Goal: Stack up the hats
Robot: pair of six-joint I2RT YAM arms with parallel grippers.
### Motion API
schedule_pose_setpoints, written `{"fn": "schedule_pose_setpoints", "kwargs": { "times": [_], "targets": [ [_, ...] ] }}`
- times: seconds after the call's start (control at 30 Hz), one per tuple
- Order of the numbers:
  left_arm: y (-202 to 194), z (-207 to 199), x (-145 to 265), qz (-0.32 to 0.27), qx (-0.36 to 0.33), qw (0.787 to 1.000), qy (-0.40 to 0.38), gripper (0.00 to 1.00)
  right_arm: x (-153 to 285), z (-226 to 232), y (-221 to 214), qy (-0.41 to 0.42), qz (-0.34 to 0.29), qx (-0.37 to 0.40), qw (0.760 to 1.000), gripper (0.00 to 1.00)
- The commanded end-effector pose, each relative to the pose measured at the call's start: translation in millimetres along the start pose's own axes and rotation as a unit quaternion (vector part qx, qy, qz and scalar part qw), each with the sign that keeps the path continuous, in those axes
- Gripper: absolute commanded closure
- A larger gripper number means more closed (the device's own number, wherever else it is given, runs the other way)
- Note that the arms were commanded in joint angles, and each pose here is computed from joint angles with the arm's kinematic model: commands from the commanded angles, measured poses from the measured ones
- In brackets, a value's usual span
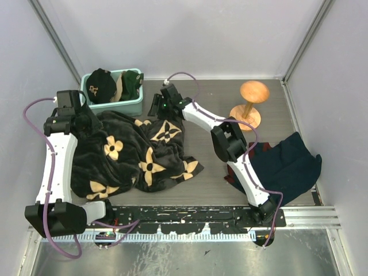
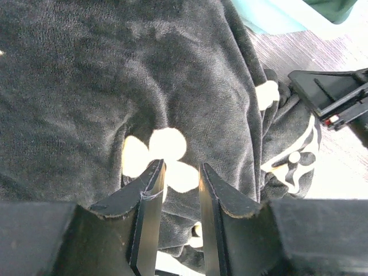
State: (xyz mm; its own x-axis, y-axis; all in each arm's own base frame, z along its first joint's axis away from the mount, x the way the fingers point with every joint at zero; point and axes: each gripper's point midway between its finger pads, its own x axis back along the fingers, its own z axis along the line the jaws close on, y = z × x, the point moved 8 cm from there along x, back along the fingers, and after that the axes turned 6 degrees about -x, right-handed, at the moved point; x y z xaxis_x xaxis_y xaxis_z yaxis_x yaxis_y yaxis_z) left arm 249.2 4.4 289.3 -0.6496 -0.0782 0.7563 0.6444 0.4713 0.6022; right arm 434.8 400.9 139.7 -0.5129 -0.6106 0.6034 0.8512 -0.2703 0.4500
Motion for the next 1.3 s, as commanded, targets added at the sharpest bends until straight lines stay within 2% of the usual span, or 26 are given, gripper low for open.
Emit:
{"fn": "schedule_pose_setpoints", "kwargs": {
  "times": [0.0, 0.23, 0.37, 0.63, 1.27],
  "targets": [
    [-6.8, 1.9, 1.1, 0.006, -0.002, 1.000, -0.004, 0.62, 53.1, 73.0, 40.8, 0.136, -0.099, -0.006, 0.986, 0.40],
    [-8.6, 2.1, -2.1, 0.010, -0.001, 1.000, -0.004, 0.61, 72.6, 83.3, 50.1, 0.176, -0.127, -0.023, 0.976, 0.37],
    [-11.3, 3.3, -4.5, 0.014, -0.002, 1.000, -0.003, 0.60, 81.6, 79.6, 55.8, 0.205, -0.133, -0.057, 0.968, 0.34],
    [-12.5, 3.7, -10.0, 0.020, -0.006, 1.000, -0.002, 0.58, 54.9, 82.1, 62.3, 0.241, -0.098, -0.093, 0.961, 0.30],
    [-5.8, 2.7, -15.3, 0.020, -0.025, 0.999, 0.001, 0.55, 14.8, 81.7, 63.3, 0.272, -0.078, -0.131, 0.950, 0.33]
  ]
}}
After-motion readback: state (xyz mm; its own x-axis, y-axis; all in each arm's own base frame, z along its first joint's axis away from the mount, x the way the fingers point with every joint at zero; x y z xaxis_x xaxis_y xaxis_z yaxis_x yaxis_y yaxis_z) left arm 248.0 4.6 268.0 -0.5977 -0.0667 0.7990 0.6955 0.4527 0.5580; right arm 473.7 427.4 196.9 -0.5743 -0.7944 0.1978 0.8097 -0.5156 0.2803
